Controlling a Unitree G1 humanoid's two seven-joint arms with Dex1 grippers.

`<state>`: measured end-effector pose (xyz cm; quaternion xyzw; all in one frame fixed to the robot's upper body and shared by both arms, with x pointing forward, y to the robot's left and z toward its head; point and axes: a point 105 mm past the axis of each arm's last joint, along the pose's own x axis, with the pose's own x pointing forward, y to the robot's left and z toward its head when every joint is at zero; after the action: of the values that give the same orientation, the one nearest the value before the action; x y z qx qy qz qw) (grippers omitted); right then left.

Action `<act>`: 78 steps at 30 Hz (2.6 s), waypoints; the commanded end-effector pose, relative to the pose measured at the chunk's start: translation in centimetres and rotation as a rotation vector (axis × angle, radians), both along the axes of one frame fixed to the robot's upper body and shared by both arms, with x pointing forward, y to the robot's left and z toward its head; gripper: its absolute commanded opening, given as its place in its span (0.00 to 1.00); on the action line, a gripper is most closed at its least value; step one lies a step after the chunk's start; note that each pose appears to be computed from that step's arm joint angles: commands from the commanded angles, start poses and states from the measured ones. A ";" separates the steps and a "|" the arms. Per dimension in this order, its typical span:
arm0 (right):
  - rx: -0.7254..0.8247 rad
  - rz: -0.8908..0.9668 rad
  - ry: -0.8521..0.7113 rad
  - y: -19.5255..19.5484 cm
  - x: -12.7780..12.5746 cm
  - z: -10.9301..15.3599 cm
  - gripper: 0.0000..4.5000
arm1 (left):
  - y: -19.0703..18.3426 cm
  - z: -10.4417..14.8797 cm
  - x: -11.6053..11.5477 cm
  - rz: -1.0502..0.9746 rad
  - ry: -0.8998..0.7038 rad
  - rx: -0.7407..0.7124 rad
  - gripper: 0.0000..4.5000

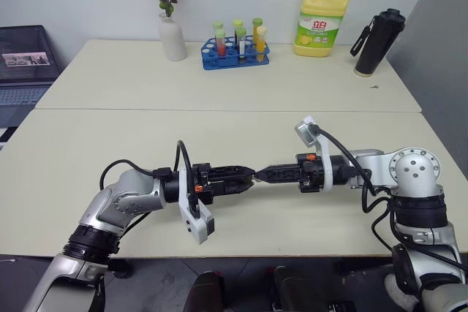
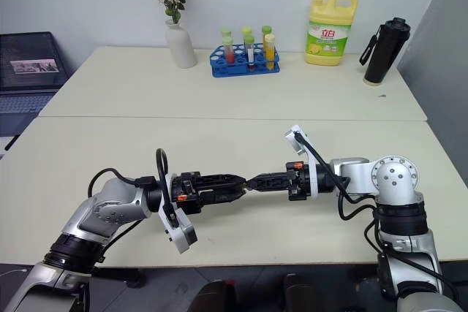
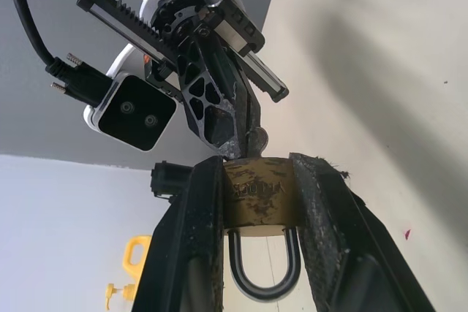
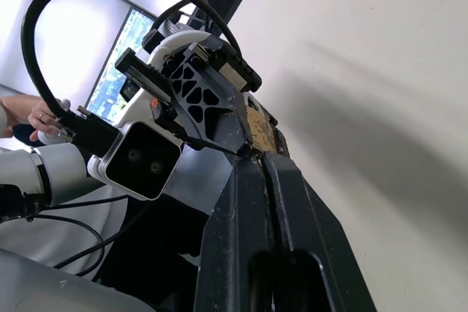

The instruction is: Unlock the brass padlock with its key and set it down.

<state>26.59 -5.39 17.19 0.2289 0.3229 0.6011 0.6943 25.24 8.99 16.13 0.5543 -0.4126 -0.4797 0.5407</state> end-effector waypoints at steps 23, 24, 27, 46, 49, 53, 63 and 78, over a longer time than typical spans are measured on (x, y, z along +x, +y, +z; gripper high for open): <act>-0.063 0.004 -0.480 -0.6 -0.3 1.4 0.46 | -0.3 0.3 -0.5 -0.028 -0.015 -0.025 0.22; -0.055 0.022 -0.470 -0.7 -0.7 1.3 0.46 | -0.3 0.3 -0.4 -0.027 -0.014 -0.026 0.22; -0.035 0.040 -0.454 -0.7 -1.3 1.2 0.46 | -0.3 0.3 -0.4 -0.026 -0.014 -0.026 0.22; 0.004 0.019 -0.339 0.3 -1.9 0.1 0.32 | -0.6 0.6 -0.5 -0.031 -0.022 -0.033 0.22; 0.003 0.015 -0.336 0.3 -1.8 0.1 0.08 | -0.6 0.6 -0.5 -0.031 -0.022 -0.032 0.22; -0.005 0.021 -0.331 0.1 -1.9 0.0 0.00 | -0.6 0.6 -0.5 -0.031 -0.021 -0.035 0.22; 0.024 0.028 -0.255 0.0 -1.5 0.4 0.00 | -0.7 0.4 -0.8 -0.044 -0.032 -0.020 0.22; 0.036 0.059 0.071 0.2 -0.2 0.7 0.00 | -0.6 0.1 -0.9 -0.058 -0.080 -0.010 0.22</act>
<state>26.35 -5.36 16.06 0.2489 0.3706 0.5982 0.6654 25.05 8.76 15.43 0.5598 -0.4232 -0.4752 0.5308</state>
